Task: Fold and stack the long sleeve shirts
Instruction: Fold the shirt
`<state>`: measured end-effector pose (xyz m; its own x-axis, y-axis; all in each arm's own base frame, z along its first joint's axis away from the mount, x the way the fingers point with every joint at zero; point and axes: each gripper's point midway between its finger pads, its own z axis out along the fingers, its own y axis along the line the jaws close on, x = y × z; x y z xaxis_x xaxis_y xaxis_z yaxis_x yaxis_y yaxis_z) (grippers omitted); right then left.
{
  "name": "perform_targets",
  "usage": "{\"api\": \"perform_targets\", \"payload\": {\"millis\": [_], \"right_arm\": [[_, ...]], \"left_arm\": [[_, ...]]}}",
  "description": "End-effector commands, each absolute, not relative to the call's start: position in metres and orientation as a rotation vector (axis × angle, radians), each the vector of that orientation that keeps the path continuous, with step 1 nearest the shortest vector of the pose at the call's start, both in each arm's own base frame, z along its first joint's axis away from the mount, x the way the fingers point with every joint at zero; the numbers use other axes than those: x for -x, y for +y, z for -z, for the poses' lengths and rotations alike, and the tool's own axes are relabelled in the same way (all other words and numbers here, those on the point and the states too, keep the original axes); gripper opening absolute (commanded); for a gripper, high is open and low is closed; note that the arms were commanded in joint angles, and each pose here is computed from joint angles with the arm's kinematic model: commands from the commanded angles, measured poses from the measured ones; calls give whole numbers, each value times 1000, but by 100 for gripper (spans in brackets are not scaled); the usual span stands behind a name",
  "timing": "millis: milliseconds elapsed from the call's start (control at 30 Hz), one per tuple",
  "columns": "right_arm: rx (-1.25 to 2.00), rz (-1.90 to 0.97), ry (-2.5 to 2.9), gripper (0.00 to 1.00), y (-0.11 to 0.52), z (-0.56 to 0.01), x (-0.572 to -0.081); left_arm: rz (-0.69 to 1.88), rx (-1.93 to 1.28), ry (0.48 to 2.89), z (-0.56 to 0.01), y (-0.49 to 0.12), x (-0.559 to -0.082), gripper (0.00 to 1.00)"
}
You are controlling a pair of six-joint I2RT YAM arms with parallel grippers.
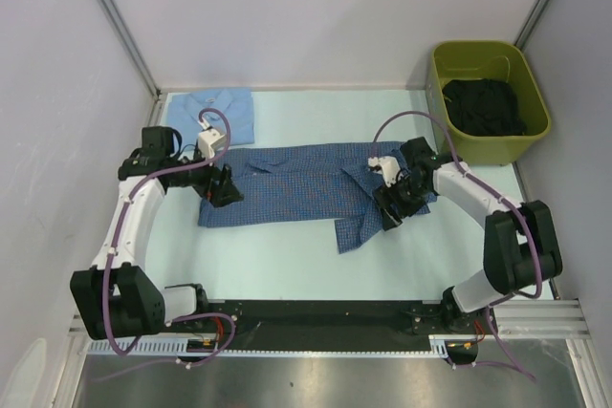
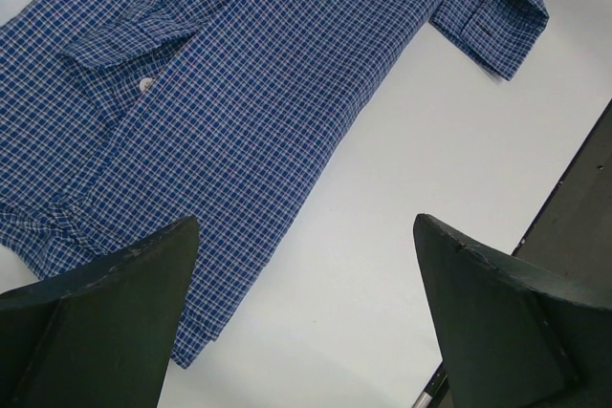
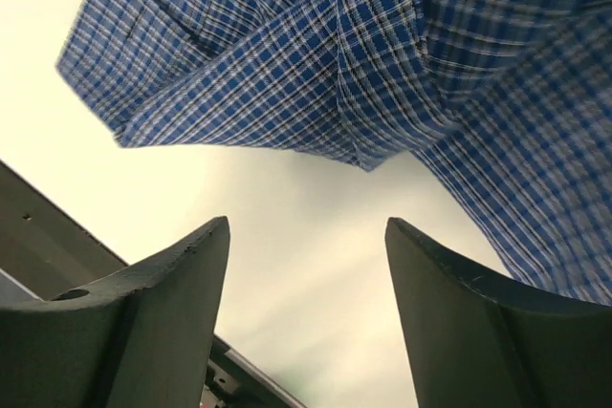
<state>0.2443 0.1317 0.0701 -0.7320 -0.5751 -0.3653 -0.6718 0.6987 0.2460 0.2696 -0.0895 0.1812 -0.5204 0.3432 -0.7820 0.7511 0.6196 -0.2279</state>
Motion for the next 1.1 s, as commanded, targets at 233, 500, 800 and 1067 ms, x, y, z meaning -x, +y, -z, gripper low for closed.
{"api": "perform_targets", "payload": {"millis": [233, 500, 800, 1067], "right_arm": [[811, -737, 2667, 68, 149, -30, -262], [702, -921, 2625, 62, 173, -34, -261], [796, -792, 2628, 1, 151, -90, -258], [1203, -296, 2664, 28, 163, -110, -280]], "left_arm": [[752, -844, 2077, -190, -97, -268, 99], [756, -831, 2092, -186, -97, -265, 99], [724, -844, 2105, -186, -93, -264, 100], [620, -893, 2125, -185, -86, -269, 99]]}}
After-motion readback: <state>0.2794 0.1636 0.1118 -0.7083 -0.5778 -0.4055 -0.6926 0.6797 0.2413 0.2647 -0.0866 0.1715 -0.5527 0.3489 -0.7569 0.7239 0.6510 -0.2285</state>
